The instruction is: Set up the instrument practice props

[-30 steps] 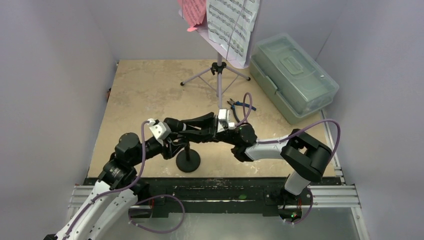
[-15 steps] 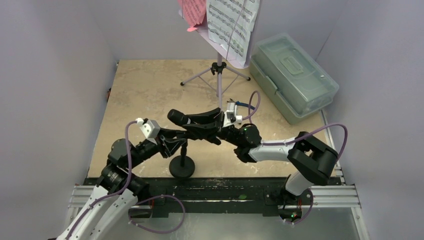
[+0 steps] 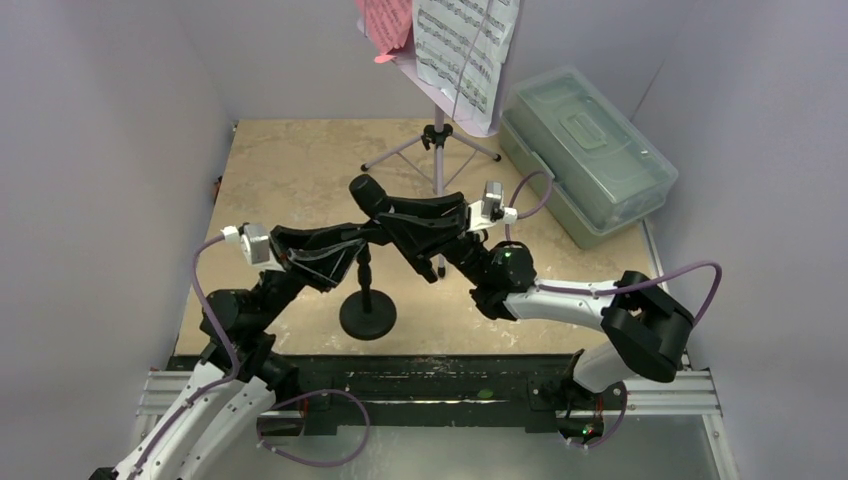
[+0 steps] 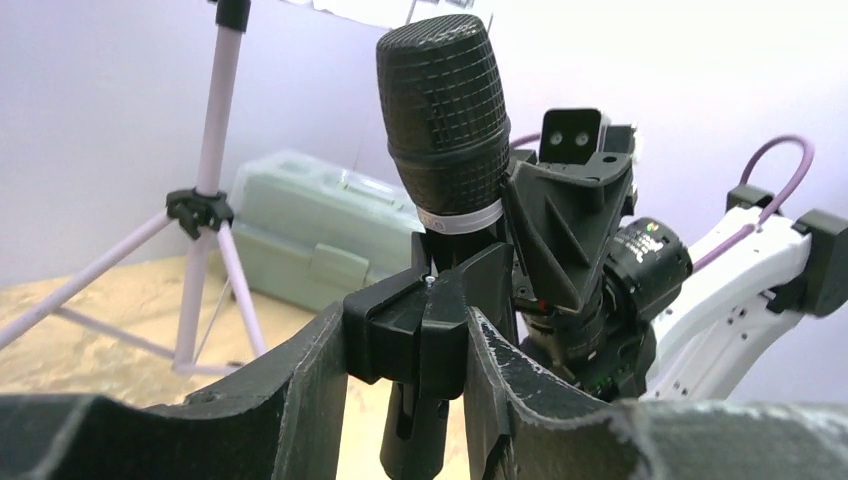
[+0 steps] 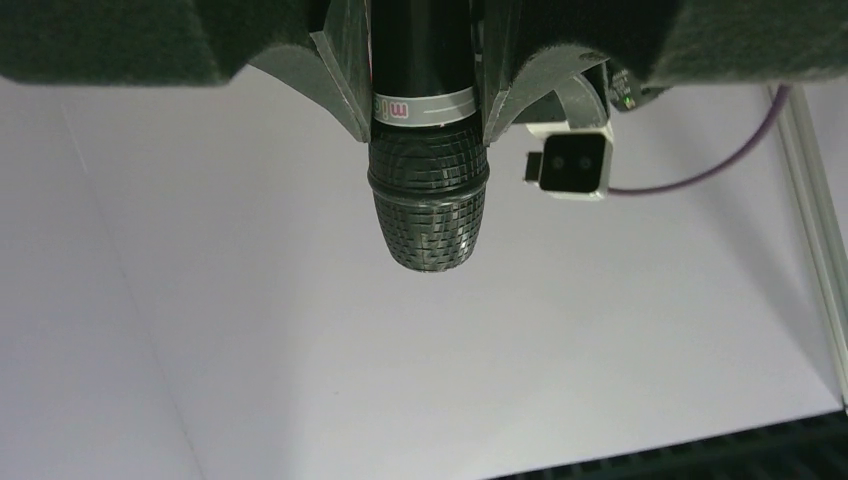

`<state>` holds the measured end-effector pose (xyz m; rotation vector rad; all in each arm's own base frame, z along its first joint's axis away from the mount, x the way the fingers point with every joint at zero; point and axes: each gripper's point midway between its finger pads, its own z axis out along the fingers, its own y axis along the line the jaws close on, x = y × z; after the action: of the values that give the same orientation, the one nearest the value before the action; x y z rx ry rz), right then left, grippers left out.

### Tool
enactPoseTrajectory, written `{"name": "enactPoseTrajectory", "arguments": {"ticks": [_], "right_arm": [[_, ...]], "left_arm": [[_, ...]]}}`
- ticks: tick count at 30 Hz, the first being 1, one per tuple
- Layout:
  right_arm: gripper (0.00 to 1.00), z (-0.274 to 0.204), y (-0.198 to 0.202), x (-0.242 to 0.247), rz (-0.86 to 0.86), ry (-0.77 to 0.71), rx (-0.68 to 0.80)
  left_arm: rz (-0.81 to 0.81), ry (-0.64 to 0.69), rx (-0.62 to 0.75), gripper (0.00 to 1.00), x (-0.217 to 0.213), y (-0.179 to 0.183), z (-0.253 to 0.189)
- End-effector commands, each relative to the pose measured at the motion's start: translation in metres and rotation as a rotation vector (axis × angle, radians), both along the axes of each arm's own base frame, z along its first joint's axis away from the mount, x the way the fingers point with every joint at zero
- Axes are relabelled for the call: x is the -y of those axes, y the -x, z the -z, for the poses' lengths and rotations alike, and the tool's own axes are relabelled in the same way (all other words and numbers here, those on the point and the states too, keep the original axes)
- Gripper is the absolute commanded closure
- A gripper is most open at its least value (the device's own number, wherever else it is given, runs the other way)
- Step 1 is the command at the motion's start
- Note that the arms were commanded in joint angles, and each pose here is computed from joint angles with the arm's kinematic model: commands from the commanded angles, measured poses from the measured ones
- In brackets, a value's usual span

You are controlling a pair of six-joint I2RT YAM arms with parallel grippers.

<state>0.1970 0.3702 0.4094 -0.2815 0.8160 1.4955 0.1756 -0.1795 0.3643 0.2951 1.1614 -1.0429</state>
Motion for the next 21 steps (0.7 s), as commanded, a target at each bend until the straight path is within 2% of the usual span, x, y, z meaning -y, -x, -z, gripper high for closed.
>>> {"name": "enactPoseTrajectory", "arguments": {"ticks": [1,7,15,21], "right_arm": [[1.0,-0.073,0.027,0.049,-0.042,-0.34,0.111],[1.0,-0.081,0.026,0.042,-0.053,-0.352,0.13],[1.0,-0.07,0.013,0.017,-0.088,-0.339,0.077],[1.0,-0.064,0.012,-0.006,-0.073,-0.277,0.087]], "left_arm": [[0.083,0.312,0.228,1.0,-0.018,0.035,-0.09],[0.211,0.34,0.227,1.0,-0.003,0.04,-0.099],[0.285,0.387,0.228,1.0,0.001,0.045,-0.1],[0.314,0.37,0.22,1.0,0.007,0.044,-0.095]]}}
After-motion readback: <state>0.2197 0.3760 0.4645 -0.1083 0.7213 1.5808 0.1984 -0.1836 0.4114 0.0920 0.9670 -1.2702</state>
